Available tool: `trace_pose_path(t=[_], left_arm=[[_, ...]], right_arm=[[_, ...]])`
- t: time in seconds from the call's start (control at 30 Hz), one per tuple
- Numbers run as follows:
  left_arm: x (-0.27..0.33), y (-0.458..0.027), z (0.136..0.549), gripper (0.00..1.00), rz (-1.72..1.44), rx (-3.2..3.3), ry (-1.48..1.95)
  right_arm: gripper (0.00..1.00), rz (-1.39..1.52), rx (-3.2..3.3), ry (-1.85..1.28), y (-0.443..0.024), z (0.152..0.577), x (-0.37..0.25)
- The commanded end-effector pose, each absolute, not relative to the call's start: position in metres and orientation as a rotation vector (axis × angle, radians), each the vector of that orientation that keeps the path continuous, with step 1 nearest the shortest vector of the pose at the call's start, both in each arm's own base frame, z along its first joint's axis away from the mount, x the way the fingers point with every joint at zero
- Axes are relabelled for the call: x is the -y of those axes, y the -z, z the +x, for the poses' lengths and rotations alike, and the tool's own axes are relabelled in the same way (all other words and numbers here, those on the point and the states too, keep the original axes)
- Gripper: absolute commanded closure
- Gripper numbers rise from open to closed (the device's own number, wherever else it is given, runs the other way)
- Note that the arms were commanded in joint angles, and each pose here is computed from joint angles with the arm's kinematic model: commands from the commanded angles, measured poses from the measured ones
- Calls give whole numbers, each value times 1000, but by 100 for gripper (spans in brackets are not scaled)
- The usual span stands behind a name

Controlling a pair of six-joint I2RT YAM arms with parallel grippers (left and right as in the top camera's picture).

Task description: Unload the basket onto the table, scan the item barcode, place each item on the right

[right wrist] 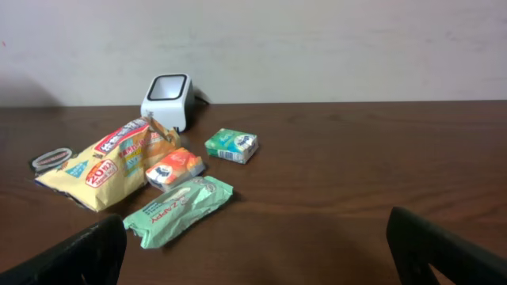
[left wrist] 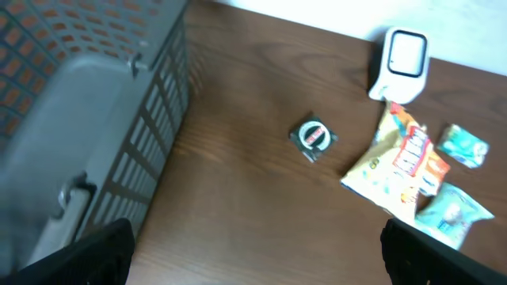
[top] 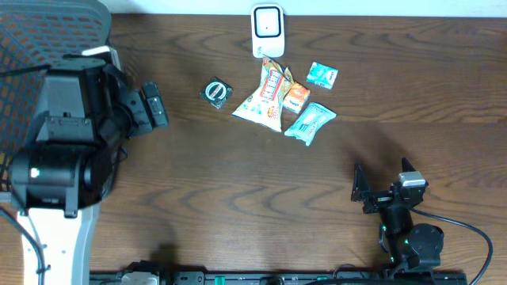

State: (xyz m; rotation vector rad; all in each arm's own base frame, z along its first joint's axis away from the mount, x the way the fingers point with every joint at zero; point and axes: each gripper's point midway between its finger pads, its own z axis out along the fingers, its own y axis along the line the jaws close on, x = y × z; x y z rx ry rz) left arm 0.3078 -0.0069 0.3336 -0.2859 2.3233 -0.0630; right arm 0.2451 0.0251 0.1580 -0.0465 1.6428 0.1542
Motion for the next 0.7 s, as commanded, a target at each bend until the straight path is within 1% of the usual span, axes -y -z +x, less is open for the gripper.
trace_pose_path(t=[0.0, 0.13, 0.33, 0.47, 0.57, 0.67], left_arm=[[-5, -321, 325, 2, -340, -2350, 1], [-5, -300, 345, 2, -346, -2407, -14], [-10, -273, 358, 2, -357, -2482, -76], [-30, -274, 358, 2, -402, -2458, -232], [-32, -274, 356, 2, -405, -2461, -245], [-35, -267, 345, 2, -405, -2513, -278]], right_arm=[[1, -51, -1645, -140, -157, 245, -24], [1, -50, -1645, -139, -157, 245, -24], [1, -50, -1645, -139, -157, 245, -24], [1, -51, -1645, -140, -157, 245, -24], [1, -50, -1645, -139, -157, 245, -24], [1, -51, -1645, -140, -157, 245, -24]])
